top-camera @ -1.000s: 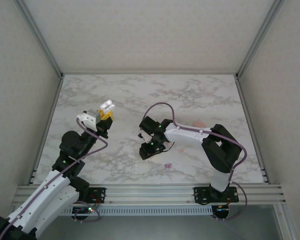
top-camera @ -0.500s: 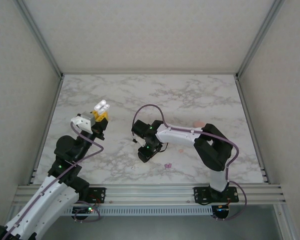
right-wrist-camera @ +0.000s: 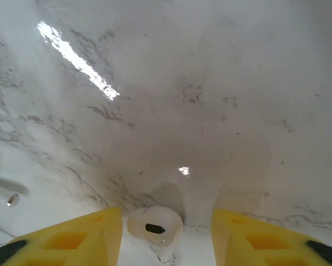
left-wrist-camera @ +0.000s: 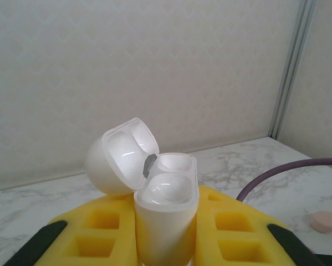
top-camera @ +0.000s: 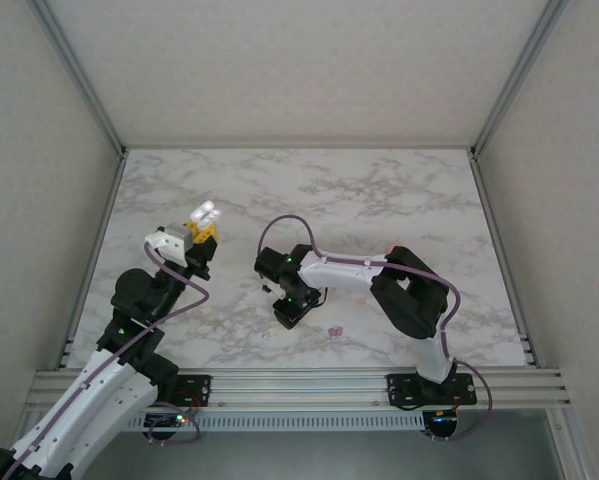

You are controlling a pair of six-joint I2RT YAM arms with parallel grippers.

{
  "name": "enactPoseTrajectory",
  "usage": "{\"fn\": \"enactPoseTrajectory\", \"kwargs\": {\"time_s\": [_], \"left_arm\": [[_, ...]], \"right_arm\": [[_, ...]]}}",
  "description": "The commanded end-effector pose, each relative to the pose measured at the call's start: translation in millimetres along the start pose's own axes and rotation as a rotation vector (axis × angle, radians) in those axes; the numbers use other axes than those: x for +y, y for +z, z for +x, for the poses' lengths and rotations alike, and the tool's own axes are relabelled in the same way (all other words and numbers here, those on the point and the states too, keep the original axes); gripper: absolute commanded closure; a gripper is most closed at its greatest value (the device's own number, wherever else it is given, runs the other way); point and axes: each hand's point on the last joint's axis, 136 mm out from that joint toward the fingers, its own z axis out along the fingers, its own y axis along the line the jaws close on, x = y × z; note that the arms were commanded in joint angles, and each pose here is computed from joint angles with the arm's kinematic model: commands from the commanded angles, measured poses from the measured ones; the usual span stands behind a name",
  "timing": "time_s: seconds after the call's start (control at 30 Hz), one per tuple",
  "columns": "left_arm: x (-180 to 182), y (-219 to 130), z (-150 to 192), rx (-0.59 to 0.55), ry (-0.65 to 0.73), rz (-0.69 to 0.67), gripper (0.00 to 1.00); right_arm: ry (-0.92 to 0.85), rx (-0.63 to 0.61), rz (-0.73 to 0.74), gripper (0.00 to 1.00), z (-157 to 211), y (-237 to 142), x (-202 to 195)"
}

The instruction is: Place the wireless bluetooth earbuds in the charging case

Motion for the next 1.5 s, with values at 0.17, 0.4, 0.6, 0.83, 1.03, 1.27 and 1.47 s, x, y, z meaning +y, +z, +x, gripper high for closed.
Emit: {"fn": "enactPoseTrajectory", "kwargs": {"time_s": [0.17,0.4,0.6,0.83,1.03,1.27,1.47], "left_arm": [[3,-1,-11,-0.032,0.008,-0.017,0.86],[2,2,-11,-0.029,0.008,-0.015,0.86],[1,3,-9,-0.025,0.000,-0.007,0.86],[0,4,-6,-0.013,0.000,-0.005,0.85],[-4,12,-4,0.004,-0.009,0.019,0.85],[-19,32,0,0.028,-0.055,0.104,0.85],[-39,59,12,0.043,-0.107,0.209,0.86]], "right_arm": [[0.005,0.053,0.051,0.57,2,12,4],[0.058,0.060,0.077,0.63,-1,17,1],[0.097,0.061,0.080,0.67,-2,17,2],[0.125,-0.030,0.090,0.70,-10,-5,-1],[0.189,-0.218,0.139,0.71,-26,-57,-24],[0.381,-0.512,0.122,0.71,-30,-123,-80],[0.490,-0.699,0.109,0.71,-27,-178,-121]]}}
